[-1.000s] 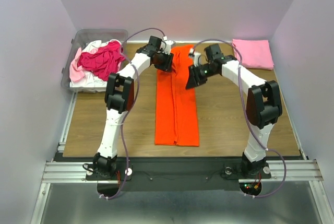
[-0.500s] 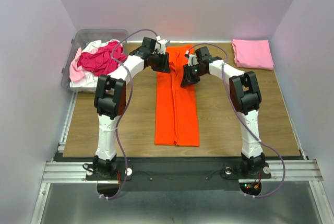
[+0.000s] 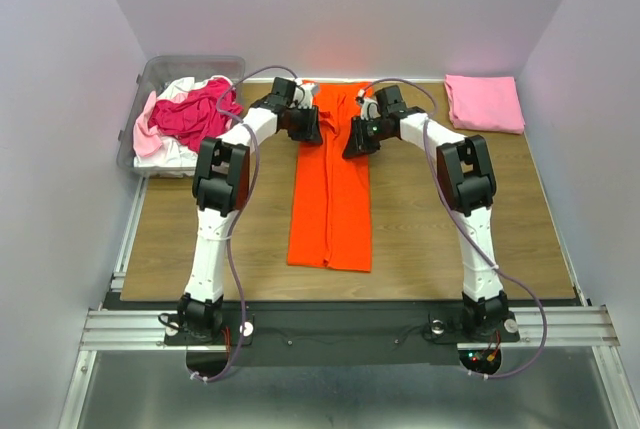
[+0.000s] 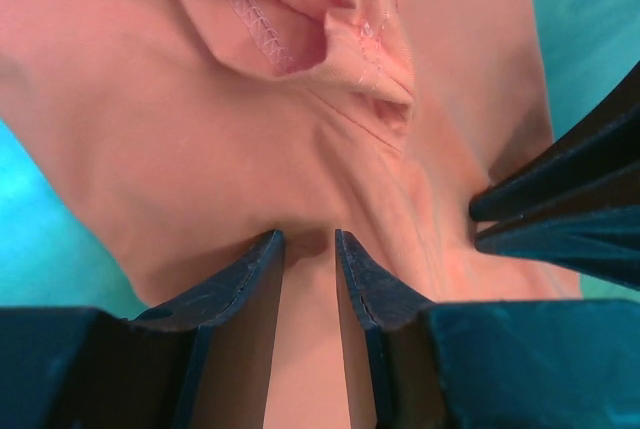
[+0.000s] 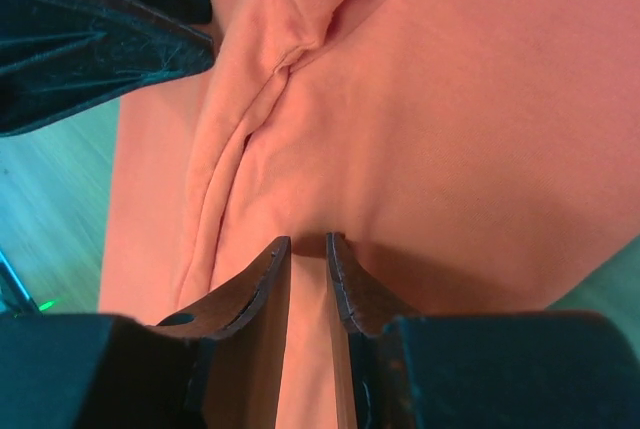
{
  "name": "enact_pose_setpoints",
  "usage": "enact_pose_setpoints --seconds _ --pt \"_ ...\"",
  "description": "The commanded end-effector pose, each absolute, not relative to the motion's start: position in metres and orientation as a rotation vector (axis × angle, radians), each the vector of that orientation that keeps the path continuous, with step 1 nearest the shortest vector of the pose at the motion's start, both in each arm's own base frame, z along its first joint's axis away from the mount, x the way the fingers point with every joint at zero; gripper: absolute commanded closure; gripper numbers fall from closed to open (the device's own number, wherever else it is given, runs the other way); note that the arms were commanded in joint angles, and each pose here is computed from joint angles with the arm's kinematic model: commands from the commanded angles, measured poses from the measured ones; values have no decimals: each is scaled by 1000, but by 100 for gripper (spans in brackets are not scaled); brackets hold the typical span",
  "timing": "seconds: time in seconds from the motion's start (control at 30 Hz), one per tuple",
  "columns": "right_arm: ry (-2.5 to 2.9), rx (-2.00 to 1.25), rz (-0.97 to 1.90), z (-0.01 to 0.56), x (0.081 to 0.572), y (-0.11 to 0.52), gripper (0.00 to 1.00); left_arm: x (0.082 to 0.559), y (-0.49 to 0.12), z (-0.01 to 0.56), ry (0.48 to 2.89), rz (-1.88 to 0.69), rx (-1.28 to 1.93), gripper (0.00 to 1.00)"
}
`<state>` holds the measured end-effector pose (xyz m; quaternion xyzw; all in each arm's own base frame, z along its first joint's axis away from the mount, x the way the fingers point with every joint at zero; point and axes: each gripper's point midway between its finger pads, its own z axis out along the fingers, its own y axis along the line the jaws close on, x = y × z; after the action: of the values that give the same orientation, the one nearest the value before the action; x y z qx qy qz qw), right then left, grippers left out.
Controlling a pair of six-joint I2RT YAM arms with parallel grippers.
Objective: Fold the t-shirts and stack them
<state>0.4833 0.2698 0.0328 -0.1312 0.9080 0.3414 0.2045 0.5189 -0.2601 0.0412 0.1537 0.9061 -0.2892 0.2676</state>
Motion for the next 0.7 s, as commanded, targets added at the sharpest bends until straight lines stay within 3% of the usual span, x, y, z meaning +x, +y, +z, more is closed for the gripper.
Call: enact_pose_setpoints --seconds 0.0,0.27,0.43,0.57,0.6,0.63,0.67 --pt "2525 -318 840 11 511 254 73 534 -253 34 2435 -743 433 61" --pt "2470 -305 750 17 541 238 73 551 -257 45 2373 -748 456 59" --pt "2400 -360 783 48 545 243 66 564 -259 67 2306 -750 499 55" --pt "2287 -521 949 109 512 264 40 562 -256 139 2136 -772 656 47" --pt "2252 -564 968 126 503 270 21 558 -256 157 2093 -778 691 45" --pt "2183 -626 964 156 493 271 14 550 -254 198 2010 -762 733 40" --pt "2163 -659 969 169 483 271 11 540 -252 204 1991 -749 772 38"
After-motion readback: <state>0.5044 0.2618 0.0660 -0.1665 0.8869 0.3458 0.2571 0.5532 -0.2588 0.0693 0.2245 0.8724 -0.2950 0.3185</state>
